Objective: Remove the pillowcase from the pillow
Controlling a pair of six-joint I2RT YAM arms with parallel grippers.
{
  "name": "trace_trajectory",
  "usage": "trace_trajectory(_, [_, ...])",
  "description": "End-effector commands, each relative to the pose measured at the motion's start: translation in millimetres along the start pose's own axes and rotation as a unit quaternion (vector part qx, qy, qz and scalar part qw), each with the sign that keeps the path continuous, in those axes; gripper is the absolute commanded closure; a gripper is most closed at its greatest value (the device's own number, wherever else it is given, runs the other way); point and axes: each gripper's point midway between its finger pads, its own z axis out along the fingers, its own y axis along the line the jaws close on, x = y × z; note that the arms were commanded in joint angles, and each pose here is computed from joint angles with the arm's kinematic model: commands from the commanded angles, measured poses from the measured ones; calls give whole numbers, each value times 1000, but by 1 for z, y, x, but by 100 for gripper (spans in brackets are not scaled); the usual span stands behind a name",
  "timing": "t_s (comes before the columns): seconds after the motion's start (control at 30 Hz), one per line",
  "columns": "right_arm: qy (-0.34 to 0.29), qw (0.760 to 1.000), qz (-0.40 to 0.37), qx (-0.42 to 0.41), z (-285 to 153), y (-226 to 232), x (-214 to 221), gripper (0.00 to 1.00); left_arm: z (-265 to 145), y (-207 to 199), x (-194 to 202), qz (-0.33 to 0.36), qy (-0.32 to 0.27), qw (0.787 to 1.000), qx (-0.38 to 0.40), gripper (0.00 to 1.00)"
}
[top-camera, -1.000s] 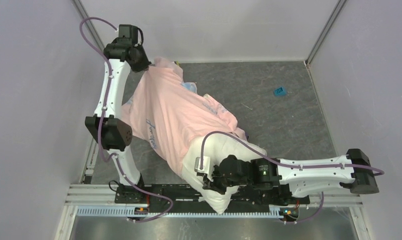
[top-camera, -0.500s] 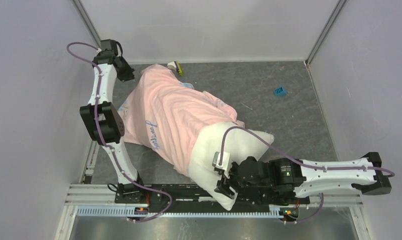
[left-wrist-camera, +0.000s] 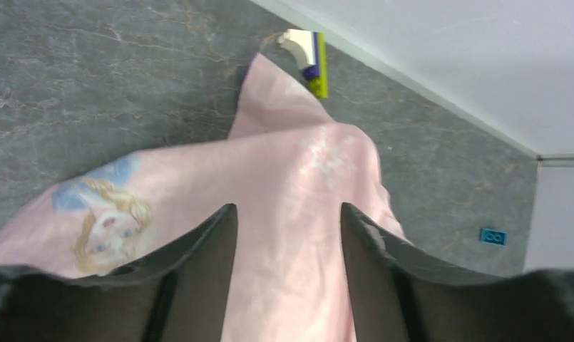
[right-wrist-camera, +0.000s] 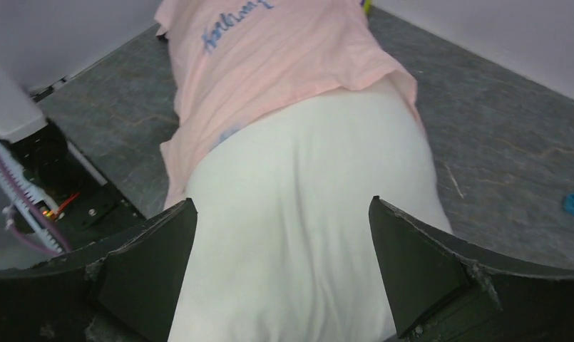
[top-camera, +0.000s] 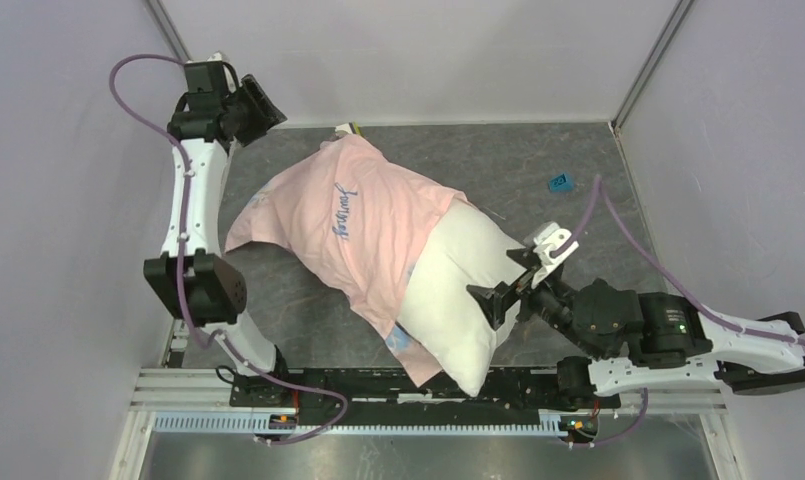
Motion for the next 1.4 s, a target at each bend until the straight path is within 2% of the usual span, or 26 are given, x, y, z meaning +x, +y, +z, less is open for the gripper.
trace_trajectory(0.0, [-5, 993, 4, 122, -13, -52, 5, 2, -60, -62, 15, 65, -26, 995, 72, 28])
trace_trajectory(0.13, [-13, 990, 12, 143, -15, -62, 16, 2, -95, -116, 65, 141, -26, 982, 120, 0])
trace_trajectory(0.27, [-42, 983, 22, 178, -18, -78, 21, 2, -132, -159, 125, 195, -21, 966, 168, 0])
trace_trajectory(0.47, [-96, 962, 63, 246, -40, -114, 8, 2, -183, -201, 220, 287, -14, 936, 203, 0])
trace_trajectory(0.6, [-130, 946, 89, 283, -59, -138, -5, 2, -209, -219, 278, 368, -17, 907, 207, 0])
trace_trajectory(0.8, [-123, 935, 58, 326, -72, -151, -21, 2, -243, -244, 346, 475, -36, 860, 183, 0])
trace_trajectory(0.9, [-110, 930, 32, 349, -74, -152, -28, 2, -240, -255, 381, 545, -30, 823, 158, 0])
trace_trajectory(0.97, [-112, 929, 36, 351, -77, -154, -34, 2, -230, -255, 394, 585, -31, 802, 118, 0])
trace_trajectory(1.03, [-118, 930, 45, 345, -80, -156, -39, 2, -219, -249, 410, 623, -8, 777, 90, 0])
trace_trajectory(1.1, [-123, 931, 53, 341, -83, -158, -42, 2, -213, -248, 421, 639, 10, 766, 77, 0])
trace_trajectory(1.17, [-124, 931, 54, 339, -85, -159, -42, 2, -207, -243, 428, 640, 32, 764, 73, 0])
trace_trajectory(1.27, [-122, 931, 53, 340, -84, -159, -42, 2, -192, -228, 430, 626, 65, 775, 55, 0])
trace_trajectory(1.37, [-123, 929, 56, 344, -86, -161, -42, 2, -176, -208, 425, 616, 73, 784, 21, 0])
